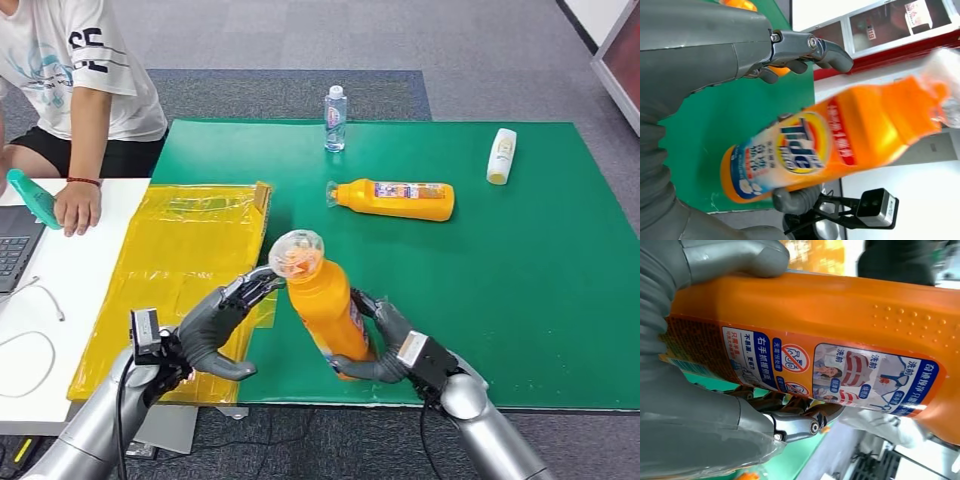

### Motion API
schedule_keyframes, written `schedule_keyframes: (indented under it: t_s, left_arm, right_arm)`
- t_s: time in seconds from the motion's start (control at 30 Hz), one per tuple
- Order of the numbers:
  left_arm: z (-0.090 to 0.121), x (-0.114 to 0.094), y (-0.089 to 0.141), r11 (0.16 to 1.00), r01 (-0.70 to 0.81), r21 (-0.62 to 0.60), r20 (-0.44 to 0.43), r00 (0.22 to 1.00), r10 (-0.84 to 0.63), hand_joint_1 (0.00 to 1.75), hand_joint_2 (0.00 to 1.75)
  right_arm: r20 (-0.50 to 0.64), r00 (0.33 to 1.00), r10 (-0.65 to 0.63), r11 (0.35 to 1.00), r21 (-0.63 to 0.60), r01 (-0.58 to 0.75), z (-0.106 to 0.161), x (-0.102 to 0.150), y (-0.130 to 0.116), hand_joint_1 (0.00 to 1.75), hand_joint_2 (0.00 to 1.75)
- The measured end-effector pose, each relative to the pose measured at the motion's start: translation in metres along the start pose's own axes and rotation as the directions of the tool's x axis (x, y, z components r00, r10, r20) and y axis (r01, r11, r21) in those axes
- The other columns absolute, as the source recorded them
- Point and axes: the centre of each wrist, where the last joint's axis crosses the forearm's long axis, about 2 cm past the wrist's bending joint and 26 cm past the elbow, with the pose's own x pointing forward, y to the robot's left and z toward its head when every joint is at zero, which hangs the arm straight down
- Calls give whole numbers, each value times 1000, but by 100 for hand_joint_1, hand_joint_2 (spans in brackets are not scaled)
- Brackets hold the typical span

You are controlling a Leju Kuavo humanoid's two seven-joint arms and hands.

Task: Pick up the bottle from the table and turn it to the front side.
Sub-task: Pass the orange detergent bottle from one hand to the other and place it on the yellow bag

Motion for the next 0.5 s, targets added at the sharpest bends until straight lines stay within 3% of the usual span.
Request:
schedule_keyframes:
  t_s: [0.27, 0.4, 0.5]
  left_arm:
    - [-1, 1, 0, 999, -41, -6, 30, 999, 41, 0, 175]
    - [0, -2, 4, 991, -137, 5, 80, 987, 136, 0, 175]
    - [2, -10, 10, 982, -176, 65, 68, 983, 172, 0, 175]
  right_arm:
    - [127, 982, -142, 989, -12, 144, -1, 13, -3, 175, 175]
    - [103, 994, -45, 998, -31, 48, -2, 18, -5, 175, 175]
    - [77, 996, 42, 998, -45, -38, -3, 18, -4, 175, 175]
